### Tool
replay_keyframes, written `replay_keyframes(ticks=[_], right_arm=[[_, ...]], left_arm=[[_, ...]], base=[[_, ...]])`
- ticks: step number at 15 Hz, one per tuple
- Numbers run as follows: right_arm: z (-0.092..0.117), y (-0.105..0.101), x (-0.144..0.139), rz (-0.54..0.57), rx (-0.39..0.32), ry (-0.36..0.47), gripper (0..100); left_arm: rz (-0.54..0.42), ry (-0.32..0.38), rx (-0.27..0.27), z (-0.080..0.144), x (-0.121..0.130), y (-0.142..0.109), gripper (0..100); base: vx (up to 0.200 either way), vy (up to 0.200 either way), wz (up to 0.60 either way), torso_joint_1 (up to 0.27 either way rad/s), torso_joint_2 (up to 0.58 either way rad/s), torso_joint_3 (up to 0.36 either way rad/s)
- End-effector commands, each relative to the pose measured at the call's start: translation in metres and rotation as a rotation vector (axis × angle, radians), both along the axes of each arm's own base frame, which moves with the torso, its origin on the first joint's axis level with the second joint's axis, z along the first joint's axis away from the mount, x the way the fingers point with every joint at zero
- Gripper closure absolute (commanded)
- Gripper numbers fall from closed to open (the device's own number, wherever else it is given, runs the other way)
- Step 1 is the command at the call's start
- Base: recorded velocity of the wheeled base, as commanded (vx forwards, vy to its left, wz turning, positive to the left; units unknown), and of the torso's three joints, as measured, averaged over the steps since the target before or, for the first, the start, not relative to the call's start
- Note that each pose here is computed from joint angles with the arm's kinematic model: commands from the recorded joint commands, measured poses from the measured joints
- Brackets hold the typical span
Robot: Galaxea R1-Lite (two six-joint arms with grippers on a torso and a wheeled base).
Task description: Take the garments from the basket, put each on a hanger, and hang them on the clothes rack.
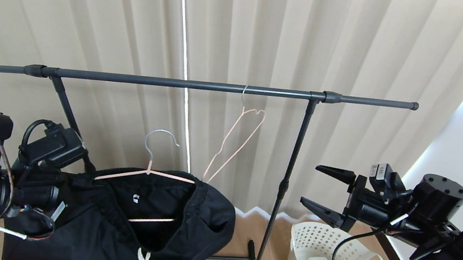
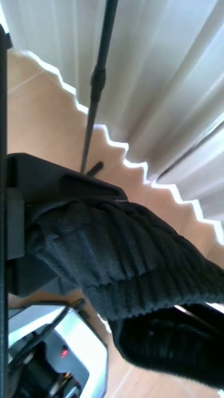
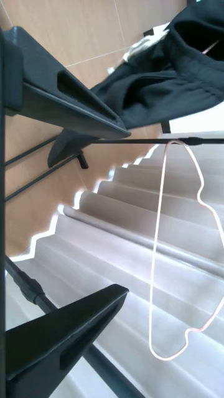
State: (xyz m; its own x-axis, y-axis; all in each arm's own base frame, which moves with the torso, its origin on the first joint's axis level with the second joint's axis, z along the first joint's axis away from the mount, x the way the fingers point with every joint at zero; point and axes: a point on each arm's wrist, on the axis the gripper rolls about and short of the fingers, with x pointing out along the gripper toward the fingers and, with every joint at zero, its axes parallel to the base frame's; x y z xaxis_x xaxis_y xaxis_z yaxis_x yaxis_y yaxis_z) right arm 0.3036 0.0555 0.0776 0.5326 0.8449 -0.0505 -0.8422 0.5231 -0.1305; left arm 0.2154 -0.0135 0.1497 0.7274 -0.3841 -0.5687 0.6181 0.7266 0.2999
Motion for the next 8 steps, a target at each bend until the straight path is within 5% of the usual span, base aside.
replay_keyframes(ticks=[1,8], right_arm=[[-0.001,0.0,0.0,0.001,-0.001,0.003,0],[-0.001,0.001,0.001,0.001,0.0,0.0,0]], left_arm=[[0.022,0.067,0.067,-0.017,0.01,-0.007,100],[0.142,0.017,0.229,-0.047,0.044,-0.027,100]], base=[[0.0,0.0,0.0,0.0,0.0,0.0],[0.0,0.0,0.0,0.0,0.0,0.0]])
